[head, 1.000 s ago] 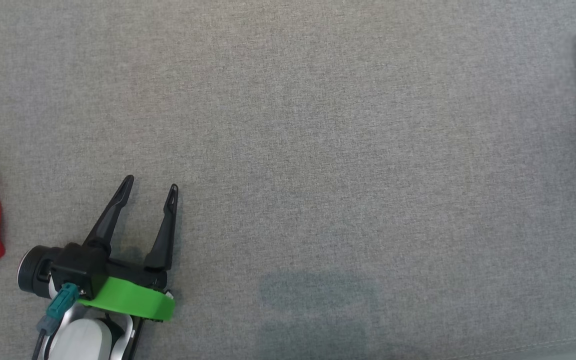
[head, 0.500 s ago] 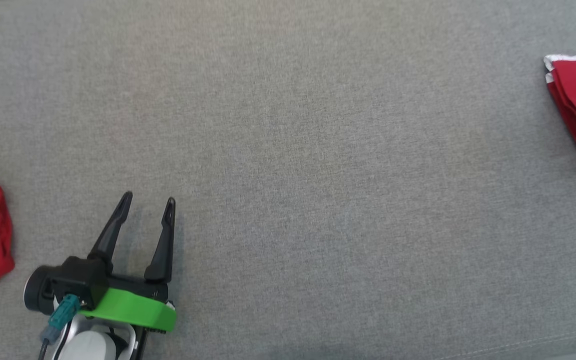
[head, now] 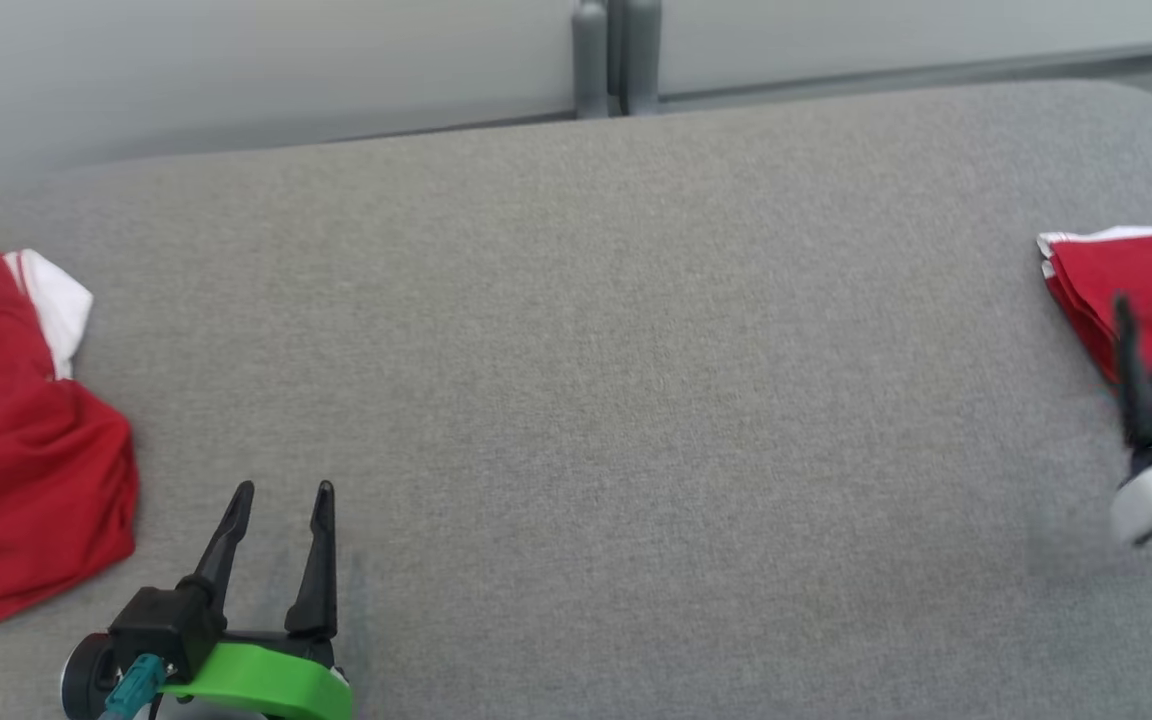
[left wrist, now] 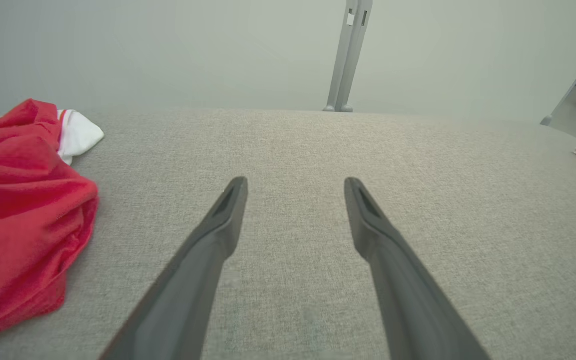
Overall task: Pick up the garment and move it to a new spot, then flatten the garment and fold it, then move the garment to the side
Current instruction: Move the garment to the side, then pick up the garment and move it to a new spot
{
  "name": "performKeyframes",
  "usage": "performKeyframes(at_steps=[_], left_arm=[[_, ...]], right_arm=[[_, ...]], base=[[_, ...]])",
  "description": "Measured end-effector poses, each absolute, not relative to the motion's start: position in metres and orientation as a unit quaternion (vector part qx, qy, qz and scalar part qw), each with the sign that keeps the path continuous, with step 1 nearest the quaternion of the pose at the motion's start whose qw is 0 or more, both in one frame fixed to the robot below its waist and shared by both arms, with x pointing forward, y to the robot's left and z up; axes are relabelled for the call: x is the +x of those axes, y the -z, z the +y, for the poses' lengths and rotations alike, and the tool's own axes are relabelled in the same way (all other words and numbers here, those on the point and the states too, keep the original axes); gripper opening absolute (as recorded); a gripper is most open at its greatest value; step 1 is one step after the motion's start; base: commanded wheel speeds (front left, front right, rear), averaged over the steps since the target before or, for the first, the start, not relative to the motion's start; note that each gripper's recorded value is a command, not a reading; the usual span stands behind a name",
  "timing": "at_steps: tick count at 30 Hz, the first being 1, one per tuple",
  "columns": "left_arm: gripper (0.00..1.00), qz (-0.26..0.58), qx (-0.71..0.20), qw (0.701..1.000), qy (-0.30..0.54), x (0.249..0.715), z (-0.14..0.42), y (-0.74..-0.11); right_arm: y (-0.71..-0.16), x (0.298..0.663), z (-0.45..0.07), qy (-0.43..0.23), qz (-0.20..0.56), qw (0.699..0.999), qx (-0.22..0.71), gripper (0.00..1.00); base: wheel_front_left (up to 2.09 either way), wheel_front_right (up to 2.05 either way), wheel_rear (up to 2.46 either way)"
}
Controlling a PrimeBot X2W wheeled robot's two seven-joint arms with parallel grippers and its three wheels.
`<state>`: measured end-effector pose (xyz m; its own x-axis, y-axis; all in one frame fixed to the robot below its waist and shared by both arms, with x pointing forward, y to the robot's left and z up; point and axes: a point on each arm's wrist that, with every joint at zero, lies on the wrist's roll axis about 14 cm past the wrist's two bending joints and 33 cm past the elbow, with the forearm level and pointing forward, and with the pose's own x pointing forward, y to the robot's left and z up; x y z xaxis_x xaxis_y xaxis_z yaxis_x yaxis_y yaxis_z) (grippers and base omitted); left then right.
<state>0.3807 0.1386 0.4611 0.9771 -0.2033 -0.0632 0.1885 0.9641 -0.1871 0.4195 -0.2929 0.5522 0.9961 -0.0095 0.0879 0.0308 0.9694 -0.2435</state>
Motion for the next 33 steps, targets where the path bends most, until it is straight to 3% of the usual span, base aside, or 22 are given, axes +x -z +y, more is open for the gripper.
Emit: performKeyframes(at_steps=[14,33], left_arm=[[1.0,0.004,-0.07,0.997,0.015,0.341,0.197,-0.482],[1.0,0.015,-0.065,0.998,0.004,0.329,0.206,-0.473]], right_arm=[[-0.516,0.357,-0.186,-0.061,-0.048,0.996,-0.036,1.0],[-0.496,0.34,-0.183,-0.037,-0.02,0.999,-0.013,1.0]], base=[[0.0,0.0,0.0],[0.0,0.0,0.0]])
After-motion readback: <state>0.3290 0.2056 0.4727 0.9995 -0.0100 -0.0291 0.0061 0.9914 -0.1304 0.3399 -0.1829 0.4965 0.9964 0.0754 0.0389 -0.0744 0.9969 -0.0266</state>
